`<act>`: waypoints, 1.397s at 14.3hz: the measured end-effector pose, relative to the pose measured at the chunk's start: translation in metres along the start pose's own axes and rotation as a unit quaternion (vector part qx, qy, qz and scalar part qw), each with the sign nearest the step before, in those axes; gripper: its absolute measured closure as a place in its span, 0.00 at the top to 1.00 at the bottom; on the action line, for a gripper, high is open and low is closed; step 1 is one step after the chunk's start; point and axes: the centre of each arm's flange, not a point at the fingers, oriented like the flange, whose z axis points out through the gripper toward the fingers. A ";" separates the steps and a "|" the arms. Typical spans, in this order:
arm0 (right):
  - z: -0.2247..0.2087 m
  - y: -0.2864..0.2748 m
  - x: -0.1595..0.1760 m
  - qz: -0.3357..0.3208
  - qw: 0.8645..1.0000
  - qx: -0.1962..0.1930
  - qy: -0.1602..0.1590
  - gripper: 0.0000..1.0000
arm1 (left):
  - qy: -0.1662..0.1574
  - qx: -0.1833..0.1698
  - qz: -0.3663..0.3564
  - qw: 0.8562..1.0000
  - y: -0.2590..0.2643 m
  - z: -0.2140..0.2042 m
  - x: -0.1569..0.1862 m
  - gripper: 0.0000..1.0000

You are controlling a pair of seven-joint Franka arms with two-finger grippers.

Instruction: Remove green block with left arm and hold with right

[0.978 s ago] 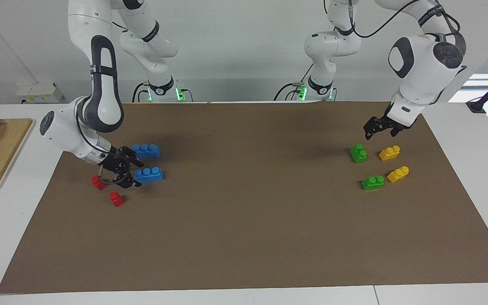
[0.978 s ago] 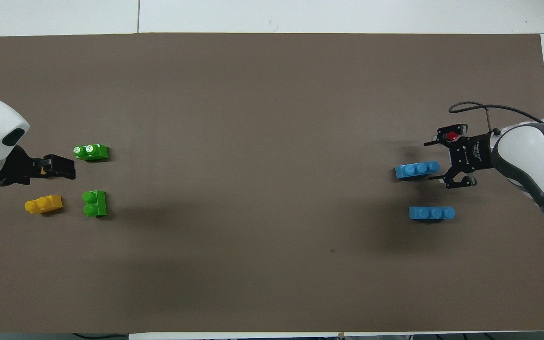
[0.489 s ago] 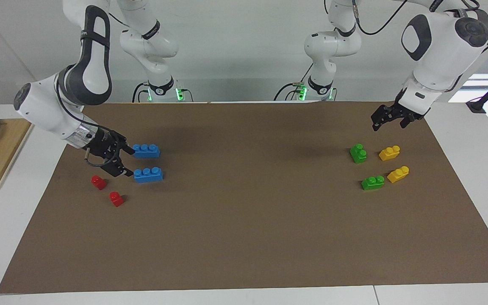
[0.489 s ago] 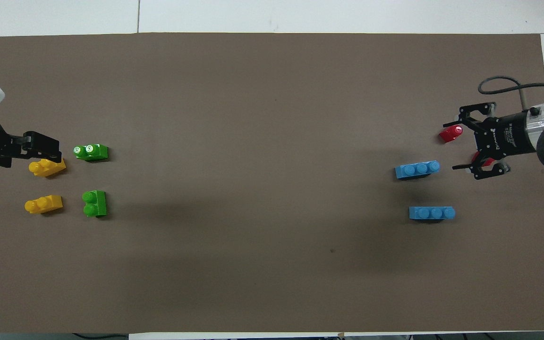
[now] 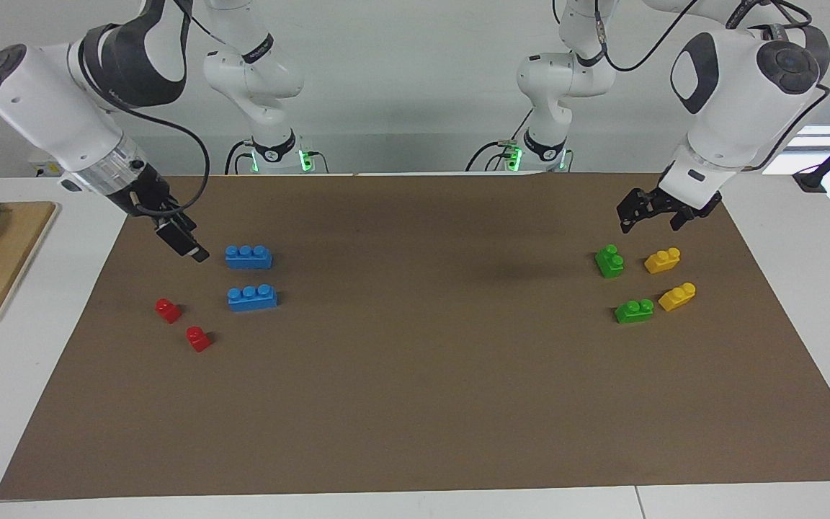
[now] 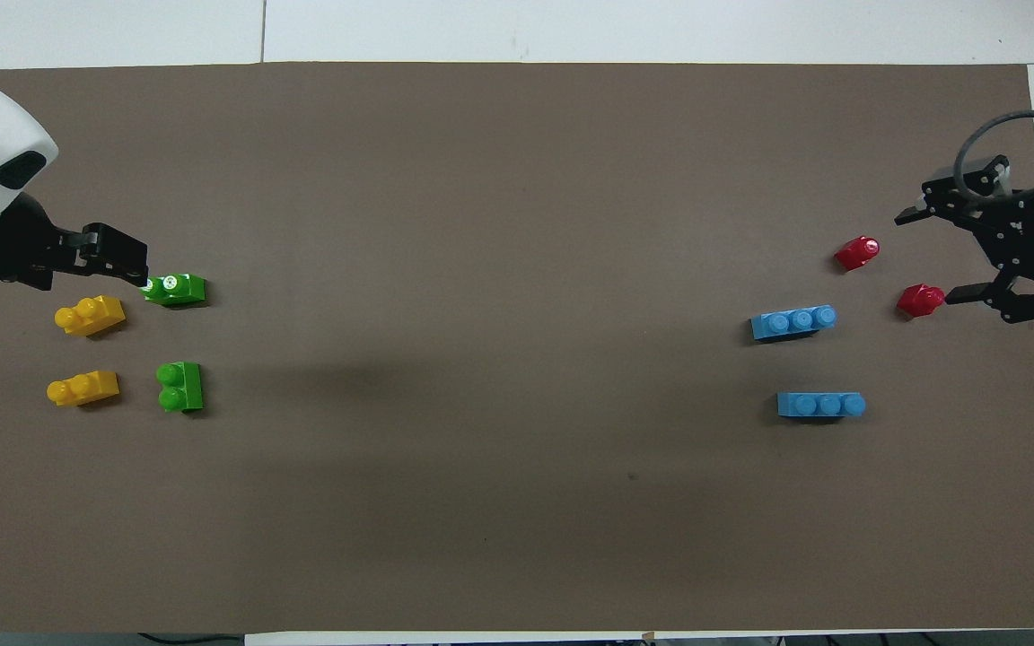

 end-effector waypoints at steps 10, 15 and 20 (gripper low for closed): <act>-0.041 0.005 -0.020 -0.326 0.938 -0.113 0.033 1.00 | -0.008 -0.001 -0.009 1.000 -0.011 -0.016 -0.019 1.00; -0.045 0.006 -0.019 -0.370 0.920 -0.127 0.036 1.00 | -0.002 -0.001 -0.007 1.000 -0.010 -0.021 -0.022 1.00; -0.045 0.006 -0.019 -0.392 0.910 -0.129 0.034 1.00 | 0.003 -0.001 -0.006 1.000 -0.008 -0.024 -0.022 1.00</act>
